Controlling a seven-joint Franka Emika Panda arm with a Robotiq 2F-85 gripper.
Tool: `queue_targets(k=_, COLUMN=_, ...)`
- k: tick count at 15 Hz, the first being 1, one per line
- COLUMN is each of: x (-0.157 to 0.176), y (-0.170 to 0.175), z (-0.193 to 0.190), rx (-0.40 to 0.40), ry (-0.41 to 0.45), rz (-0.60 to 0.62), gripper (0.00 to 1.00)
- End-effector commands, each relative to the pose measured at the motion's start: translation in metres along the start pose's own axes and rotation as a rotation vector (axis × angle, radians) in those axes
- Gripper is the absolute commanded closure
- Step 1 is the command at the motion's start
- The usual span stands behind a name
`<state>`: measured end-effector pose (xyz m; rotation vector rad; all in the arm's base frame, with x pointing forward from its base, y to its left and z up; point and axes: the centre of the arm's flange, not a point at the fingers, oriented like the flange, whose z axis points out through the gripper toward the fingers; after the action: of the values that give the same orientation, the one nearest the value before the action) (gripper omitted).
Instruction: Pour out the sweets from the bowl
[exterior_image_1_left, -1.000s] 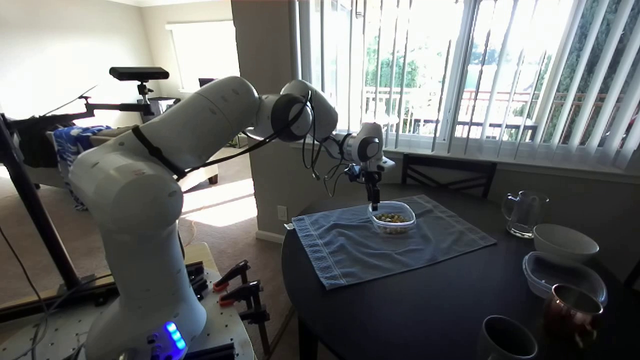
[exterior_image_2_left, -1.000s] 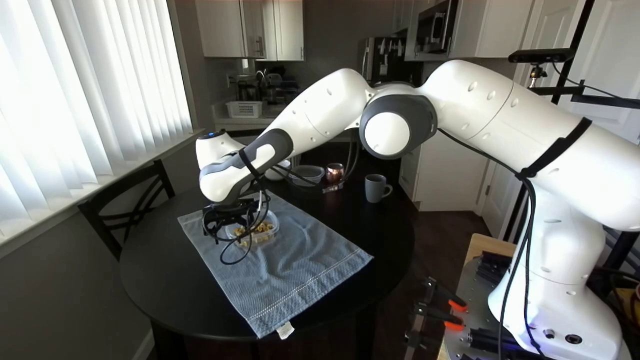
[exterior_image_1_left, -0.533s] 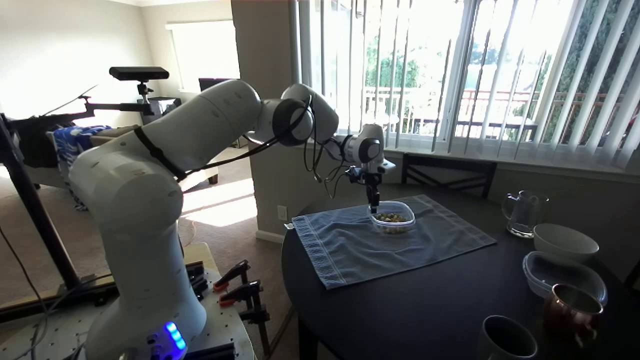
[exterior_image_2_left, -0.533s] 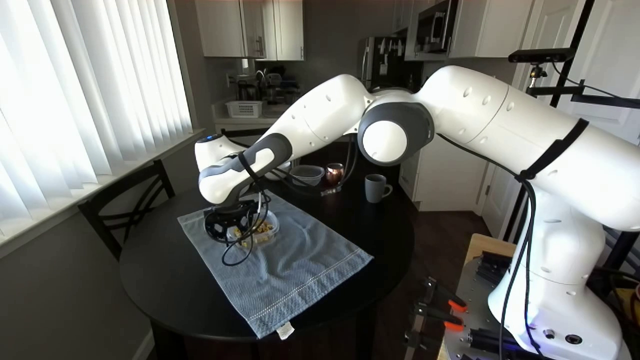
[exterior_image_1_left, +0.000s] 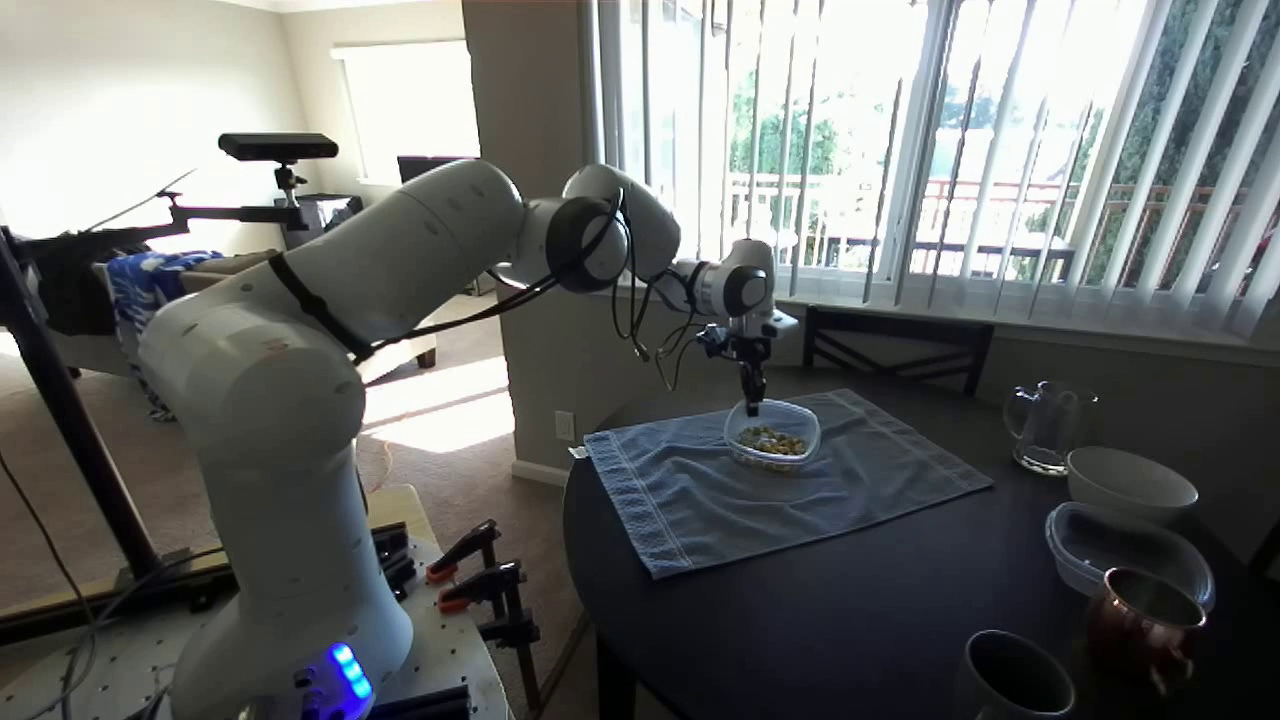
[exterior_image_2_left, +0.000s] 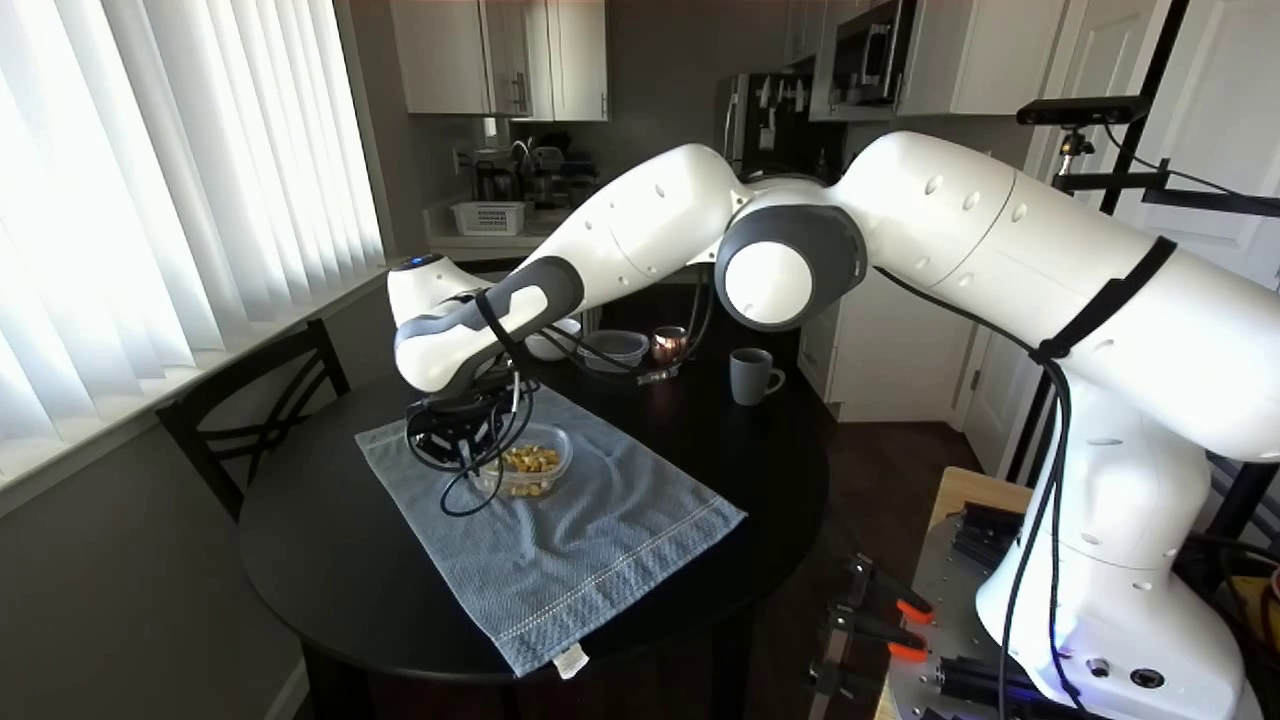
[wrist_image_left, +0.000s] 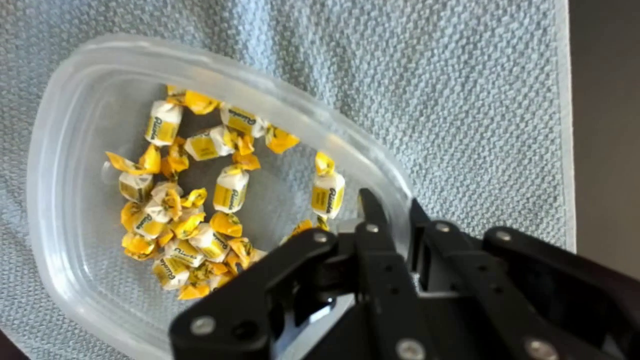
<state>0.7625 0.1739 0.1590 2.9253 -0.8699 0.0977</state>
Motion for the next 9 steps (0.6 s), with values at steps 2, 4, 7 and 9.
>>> queue_targets(k=2, x=0.012, y=0.019, z=-0.031, rx=0.134, ry=-0.092, rz=0.084, gripper=0.98)
queue_targets(k=4, x=0.02, y=0.041, z=-0.059, rx=0.215, ry=-0.119, rz=0.125, gripper=0.98)
queue_targets(k=7, x=0.03, y=0.08, z=-0.1, rx=0.363, ry=-0.132, rz=0.212, gripper=0.99)
queue_targets(k=9, x=0.036, y=0.105, z=-0.118, rx=0.466, ry=-0.137, rz=0.256, gripper=0.99)
